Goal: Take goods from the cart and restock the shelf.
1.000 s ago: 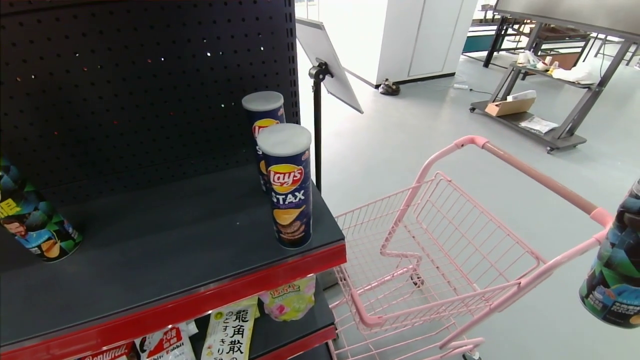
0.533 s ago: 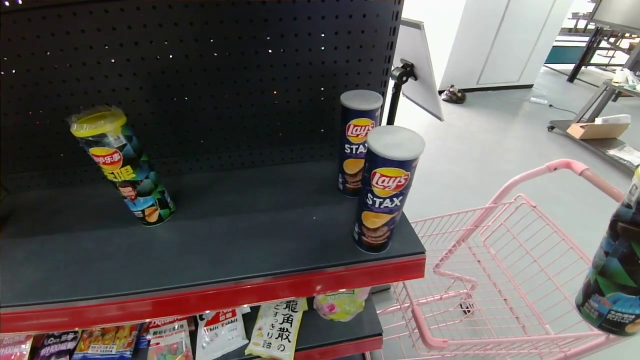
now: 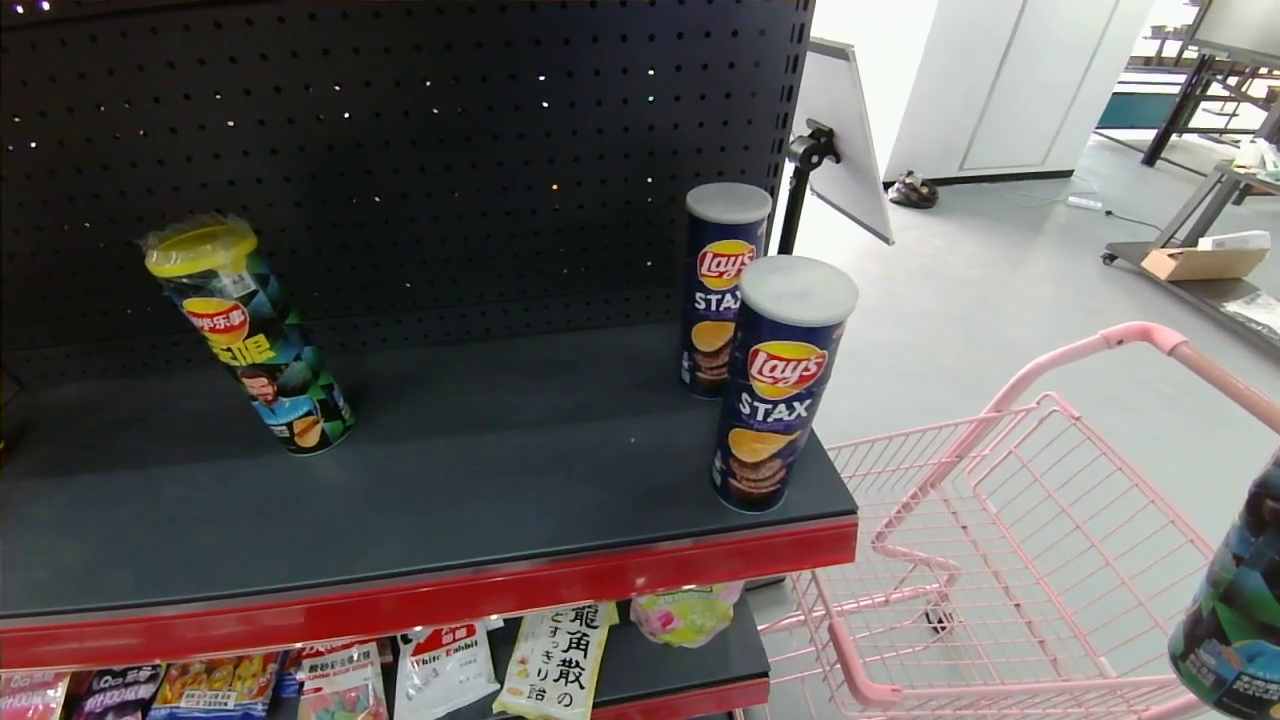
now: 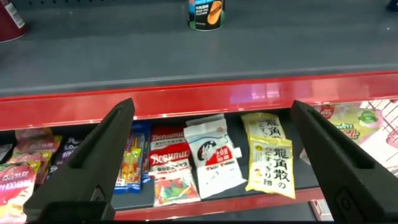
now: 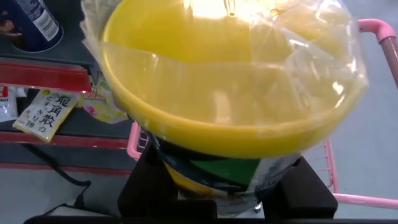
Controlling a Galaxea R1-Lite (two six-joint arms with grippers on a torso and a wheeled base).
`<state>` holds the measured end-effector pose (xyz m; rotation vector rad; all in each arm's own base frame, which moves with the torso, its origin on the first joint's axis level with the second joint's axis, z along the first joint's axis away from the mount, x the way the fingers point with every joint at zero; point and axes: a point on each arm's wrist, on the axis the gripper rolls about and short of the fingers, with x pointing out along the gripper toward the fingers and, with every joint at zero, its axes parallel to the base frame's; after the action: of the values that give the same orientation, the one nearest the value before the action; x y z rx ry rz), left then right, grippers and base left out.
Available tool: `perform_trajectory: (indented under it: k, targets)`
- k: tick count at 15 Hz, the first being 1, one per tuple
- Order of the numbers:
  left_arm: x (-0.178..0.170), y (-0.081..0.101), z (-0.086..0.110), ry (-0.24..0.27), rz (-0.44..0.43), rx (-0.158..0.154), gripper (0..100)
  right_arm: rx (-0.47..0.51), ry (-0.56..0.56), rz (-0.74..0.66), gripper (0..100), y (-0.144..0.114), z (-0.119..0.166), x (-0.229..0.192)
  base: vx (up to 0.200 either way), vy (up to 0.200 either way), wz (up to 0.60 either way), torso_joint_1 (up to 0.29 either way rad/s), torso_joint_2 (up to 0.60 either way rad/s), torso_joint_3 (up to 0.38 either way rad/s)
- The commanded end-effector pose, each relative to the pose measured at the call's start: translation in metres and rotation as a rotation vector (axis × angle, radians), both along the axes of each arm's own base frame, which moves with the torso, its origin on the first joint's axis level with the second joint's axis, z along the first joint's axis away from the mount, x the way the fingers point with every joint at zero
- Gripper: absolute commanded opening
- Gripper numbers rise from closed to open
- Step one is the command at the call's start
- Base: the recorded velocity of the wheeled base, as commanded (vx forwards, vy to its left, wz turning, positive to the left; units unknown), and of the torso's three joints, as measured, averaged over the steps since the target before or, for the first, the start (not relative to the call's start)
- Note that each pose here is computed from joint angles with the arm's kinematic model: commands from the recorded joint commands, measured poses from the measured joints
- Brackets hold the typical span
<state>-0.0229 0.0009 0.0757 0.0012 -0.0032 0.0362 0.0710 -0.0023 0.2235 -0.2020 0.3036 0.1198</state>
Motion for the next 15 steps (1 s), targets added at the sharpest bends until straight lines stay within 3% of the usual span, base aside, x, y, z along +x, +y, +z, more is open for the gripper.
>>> perform_trajectory:
  k: [1, 6, 15]
  targets:
    - [0.0001, 0.0000, 0.0001, 0.000, 0.001, 0.000, 100, -0.004, -0.008, -0.003, 0, 0.0001, -0.0009, -0.0032, 0.000, 0.000, 0.00, 0.000, 0.00, 0.000]
    - [0.0001, 0.0000, 0.0001, 0.000, 0.001, 0.000, 100, -0.011, -0.005, -0.019, 0, 0.0000, -0.0021, -0.0034, 0.000, 0.000, 0.60, 0.006, 0.00, 0.003]
    - [0.0001, 0.0000, 0.0001, 0.000, 0.001, 0.002, 100, 0.042, -0.023, -0.049, 0, -0.0002, -0.0009, -0.0085, 0.000, 0.000, 0.00, 0.000, 0.00, 0.000]
